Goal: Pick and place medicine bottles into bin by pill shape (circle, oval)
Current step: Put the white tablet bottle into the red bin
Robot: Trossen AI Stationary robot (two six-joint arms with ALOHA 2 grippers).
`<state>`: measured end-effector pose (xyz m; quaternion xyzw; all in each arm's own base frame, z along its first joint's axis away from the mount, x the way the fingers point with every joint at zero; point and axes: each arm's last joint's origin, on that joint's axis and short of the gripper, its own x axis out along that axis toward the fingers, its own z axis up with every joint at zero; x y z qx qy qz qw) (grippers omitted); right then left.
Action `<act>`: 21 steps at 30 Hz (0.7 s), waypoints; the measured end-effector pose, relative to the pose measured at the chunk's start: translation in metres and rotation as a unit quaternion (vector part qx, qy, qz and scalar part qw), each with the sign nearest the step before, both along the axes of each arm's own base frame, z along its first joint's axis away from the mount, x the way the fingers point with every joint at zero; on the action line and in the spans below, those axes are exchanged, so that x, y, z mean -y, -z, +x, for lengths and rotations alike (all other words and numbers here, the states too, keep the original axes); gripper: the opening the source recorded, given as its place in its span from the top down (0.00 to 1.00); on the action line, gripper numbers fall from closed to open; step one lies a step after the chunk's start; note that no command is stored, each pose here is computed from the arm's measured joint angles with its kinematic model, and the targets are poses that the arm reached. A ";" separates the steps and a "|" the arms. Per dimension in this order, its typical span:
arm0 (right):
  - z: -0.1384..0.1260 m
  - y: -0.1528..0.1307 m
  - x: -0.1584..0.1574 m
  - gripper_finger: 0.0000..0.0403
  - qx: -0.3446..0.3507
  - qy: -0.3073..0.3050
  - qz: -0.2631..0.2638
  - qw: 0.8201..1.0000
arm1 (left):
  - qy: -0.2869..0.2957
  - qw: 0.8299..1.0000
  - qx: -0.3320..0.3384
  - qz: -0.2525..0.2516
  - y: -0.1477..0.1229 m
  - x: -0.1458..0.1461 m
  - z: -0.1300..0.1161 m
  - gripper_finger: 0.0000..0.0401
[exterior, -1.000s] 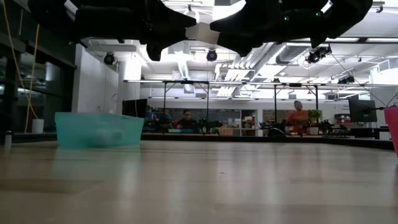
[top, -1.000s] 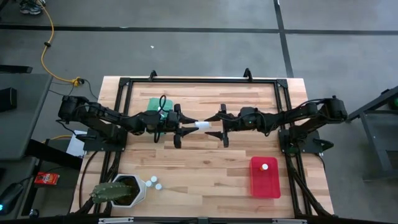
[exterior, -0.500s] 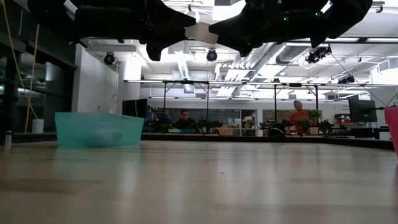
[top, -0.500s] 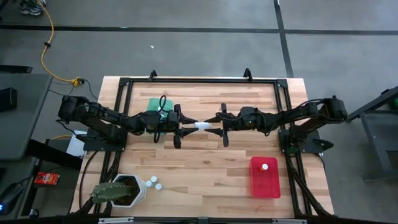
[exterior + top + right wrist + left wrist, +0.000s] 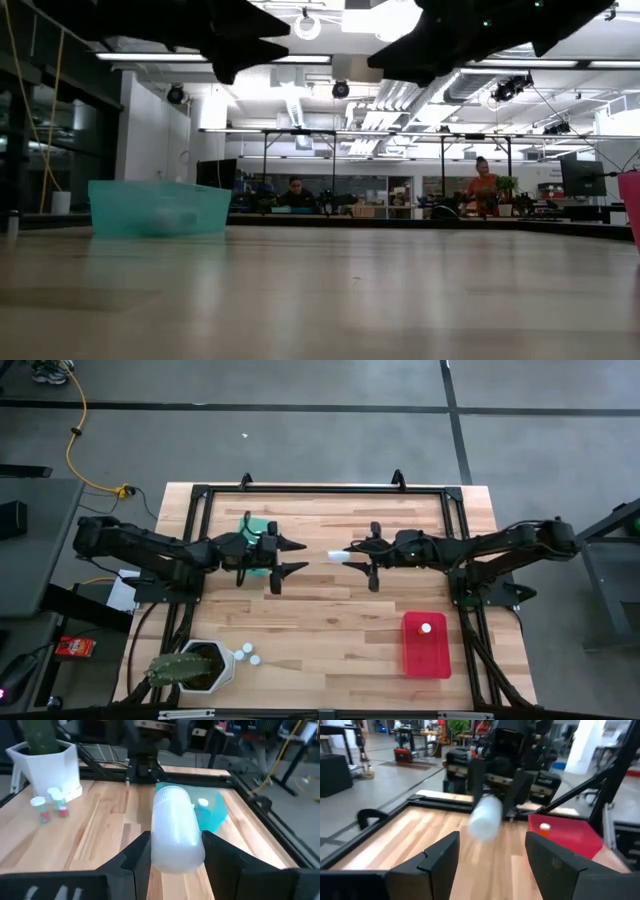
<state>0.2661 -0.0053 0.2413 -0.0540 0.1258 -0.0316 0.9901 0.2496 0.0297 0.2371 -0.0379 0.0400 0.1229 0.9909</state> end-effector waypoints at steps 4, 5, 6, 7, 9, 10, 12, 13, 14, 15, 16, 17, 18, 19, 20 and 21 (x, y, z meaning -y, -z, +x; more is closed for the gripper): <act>-0.016 0.010 -0.004 0.66 0.045 0.006 -0.025 0.999 | 0.002 1.000 -0.009 0.013 -0.005 0.002 -0.010 0.46; -0.022 0.011 -0.004 0.66 0.066 0.013 -0.030 0.997 | 0.003 1.000 -0.002 0.016 -0.004 0.003 -0.013 0.46; -0.027 0.011 -0.003 0.66 0.091 0.020 -0.032 0.995 | 0.003 1.000 0.006 0.022 0.000 0.003 -0.016 0.47; -0.033 0.012 -0.003 0.66 0.113 0.028 -0.031 0.993 | 0.004 0.999 0.018 0.028 0.003 0.003 -0.018 0.47; -0.041 0.011 -0.002 0.66 0.156 0.033 -0.023 0.987 | 0.003 0.998 0.047 0.039 0.011 0.004 -0.025 0.47; -0.046 0.012 -0.002 0.66 0.168 0.033 -0.021 0.985 | 0.000 0.997 0.063 0.043 0.014 0.003 -0.028 0.47; -0.050 0.009 -0.002 0.66 0.184 0.032 -0.020 0.982 | -0.006 0.996 0.082 0.045 0.018 0.001 -0.034 0.47; -0.051 0.008 -0.002 0.66 0.187 0.032 -0.020 0.982 | -0.009 0.995 0.085 0.046 0.021 0.000 -0.036 0.47; -0.051 0.008 -0.002 0.66 0.189 0.031 -0.020 0.981 | -0.011 0.995 0.085 0.046 0.022 0.000 -0.037 0.47; -0.051 0.008 -0.002 0.66 0.188 0.028 -0.020 0.982 | -0.012 0.995 0.085 0.046 0.022 -0.001 -0.037 0.47; -0.051 0.007 -0.003 0.66 0.187 0.026 -0.019 0.982 | -0.013 0.995 0.087 0.046 0.022 -0.002 -0.037 0.47; -0.050 0.008 -0.003 0.66 0.186 0.025 -0.020 0.982 | -0.013 0.995 0.087 0.046 0.022 -0.002 -0.037 0.47; -0.050 0.008 -0.003 0.66 0.186 0.024 -0.020 0.982 | -0.013 0.995 0.087 0.046 0.022 -0.002 -0.037 0.47; -0.050 0.008 -0.003 0.66 0.186 0.024 -0.020 0.982 | -0.013 0.995 0.087 0.046 0.022 -0.002 -0.037 0.47; -0.050 0.008 -0.003 0.66 0.185 0.023 -0.019 0.982 | -0.013 0.995 0.087 0.046 0.022 -0.002 -0.037 0.47; -0.050 0.008 -0.003 0.66 0.184 0.024 -0.018 0.982 | -0.013 0.995 0.087 0.046 0.022 -0.002 -0.037 0.47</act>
